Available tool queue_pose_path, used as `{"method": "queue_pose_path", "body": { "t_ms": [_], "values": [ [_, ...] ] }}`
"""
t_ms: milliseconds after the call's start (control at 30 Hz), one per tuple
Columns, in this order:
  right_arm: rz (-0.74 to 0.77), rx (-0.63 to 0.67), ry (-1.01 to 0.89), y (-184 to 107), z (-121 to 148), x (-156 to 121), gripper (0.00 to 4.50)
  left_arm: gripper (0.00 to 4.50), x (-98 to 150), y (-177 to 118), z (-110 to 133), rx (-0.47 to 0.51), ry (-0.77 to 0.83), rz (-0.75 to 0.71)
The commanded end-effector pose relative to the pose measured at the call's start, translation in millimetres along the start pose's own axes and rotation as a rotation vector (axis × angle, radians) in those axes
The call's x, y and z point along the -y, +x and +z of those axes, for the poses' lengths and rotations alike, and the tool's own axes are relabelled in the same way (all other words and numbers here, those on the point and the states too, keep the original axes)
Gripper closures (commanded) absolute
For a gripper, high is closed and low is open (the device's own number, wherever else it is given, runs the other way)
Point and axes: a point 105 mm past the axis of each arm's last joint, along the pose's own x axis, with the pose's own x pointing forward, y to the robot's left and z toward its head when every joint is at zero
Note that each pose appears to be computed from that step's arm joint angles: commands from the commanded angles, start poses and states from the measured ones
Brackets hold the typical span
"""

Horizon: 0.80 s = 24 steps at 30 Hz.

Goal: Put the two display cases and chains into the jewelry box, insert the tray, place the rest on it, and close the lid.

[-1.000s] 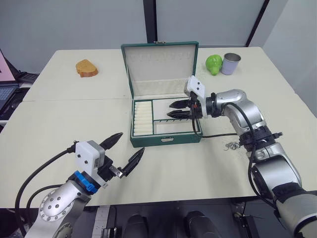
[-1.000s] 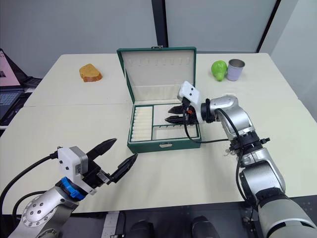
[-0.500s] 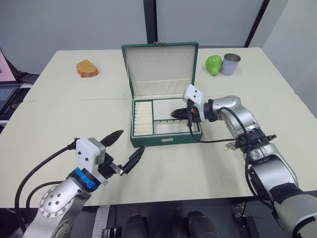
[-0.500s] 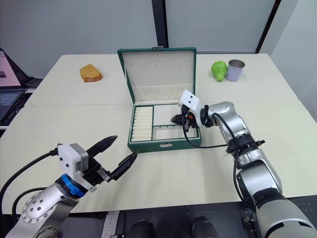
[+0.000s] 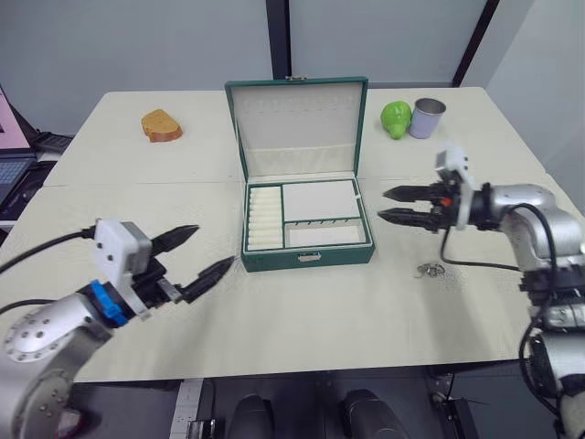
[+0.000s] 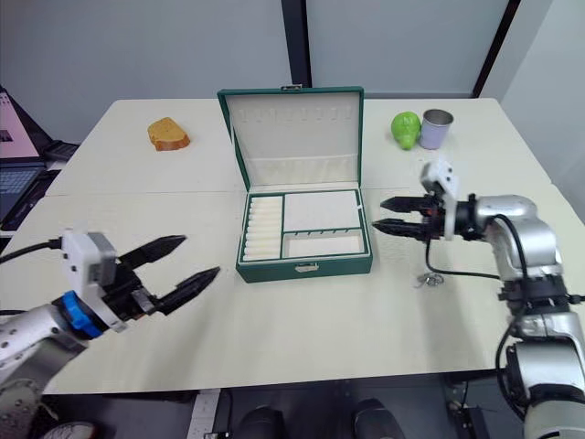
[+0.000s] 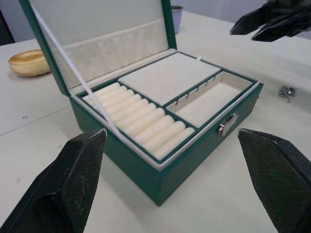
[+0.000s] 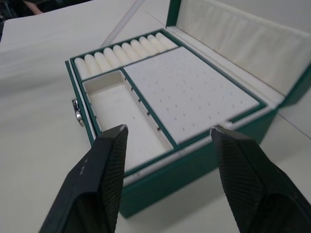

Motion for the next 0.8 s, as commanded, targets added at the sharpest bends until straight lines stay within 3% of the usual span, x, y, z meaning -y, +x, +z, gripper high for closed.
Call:
{"method": "queue_pose_path", "body": {
  "t_ms": [33,100,400,600,800],
  "values": [
    [-0.069,0.006,-0.03,-36,1,0,0.5,0.0,-28,-16,6,-0.014,0.039,0.043],
    [-0.124,-0.002,-0.015,-52,-7,1,0.05,0.0,-40,-21,-1,-0.037,0.036,0.061],
    [-0.363,-0.059,0.133,-103,-67,2,0.05,0.0,-74,-41,-23,-0.107,0.031,0.161],
    [-0.398,-0.105,0.191,-112,-96,-3,0.05,0.0,-82,-55,-35,-0.128,0.004,0.218],
    [-0.417,-0.124,0.193,-111,-104,-1,0.05,0.0,-82,-61,-42,-0.143,-0.009,0.235]
  ]
}}
